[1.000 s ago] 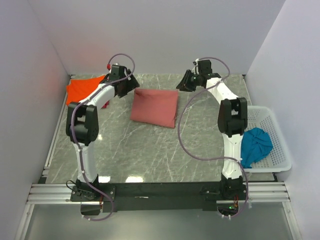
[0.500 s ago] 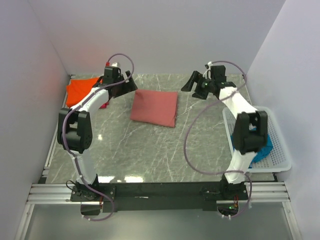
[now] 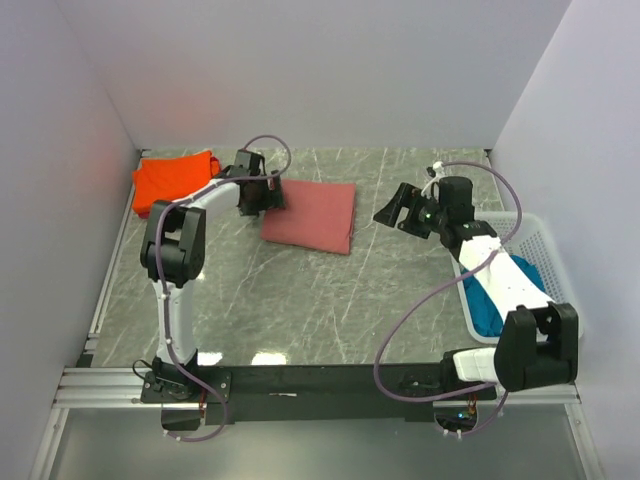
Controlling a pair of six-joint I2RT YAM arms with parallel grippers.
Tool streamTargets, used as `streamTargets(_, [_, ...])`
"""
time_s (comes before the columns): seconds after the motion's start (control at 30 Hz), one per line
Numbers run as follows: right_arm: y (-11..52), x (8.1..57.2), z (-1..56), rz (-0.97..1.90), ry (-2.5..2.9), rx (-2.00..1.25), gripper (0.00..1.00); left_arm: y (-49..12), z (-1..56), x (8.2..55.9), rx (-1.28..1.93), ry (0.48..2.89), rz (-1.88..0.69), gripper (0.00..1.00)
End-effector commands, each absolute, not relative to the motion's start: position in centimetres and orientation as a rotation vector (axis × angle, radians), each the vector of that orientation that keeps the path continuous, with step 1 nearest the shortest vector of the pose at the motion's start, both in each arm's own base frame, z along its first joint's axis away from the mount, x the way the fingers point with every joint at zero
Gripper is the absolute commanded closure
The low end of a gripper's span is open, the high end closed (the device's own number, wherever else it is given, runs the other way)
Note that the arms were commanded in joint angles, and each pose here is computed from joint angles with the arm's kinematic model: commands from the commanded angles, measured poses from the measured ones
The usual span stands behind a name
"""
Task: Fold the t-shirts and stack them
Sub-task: Neatly place the folded tshirt to the corner
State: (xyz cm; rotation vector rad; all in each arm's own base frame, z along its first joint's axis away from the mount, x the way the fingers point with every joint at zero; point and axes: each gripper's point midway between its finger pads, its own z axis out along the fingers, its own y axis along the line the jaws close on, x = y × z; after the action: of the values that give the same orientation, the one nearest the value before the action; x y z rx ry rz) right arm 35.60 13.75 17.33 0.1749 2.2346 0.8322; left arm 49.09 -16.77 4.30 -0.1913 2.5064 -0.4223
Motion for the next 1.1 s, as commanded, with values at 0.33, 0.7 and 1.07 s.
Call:
streamTargets(0.33, [12.0, 33.9, 18.0, 0.713, 2.159, 0.172, 0.08, -17.2, -0.4, 48.7, -0.143, 2.602, -0.089, 0.62])
streamTargets(0.7, [10.0, 34.9, 14.5, 0.547, 2.209, 0.179, 0.08, -11.0, 5.1, 50.7, -0.157, 2.418, 0.393, 0.99])
streamTargets(1.07, [8.1, 35.0, 14.5, 0.415, 2.169, 0.185, 0.08, -3.2, 15.1, 53.4, -0.033, 2.098, 0.85, 0.99])
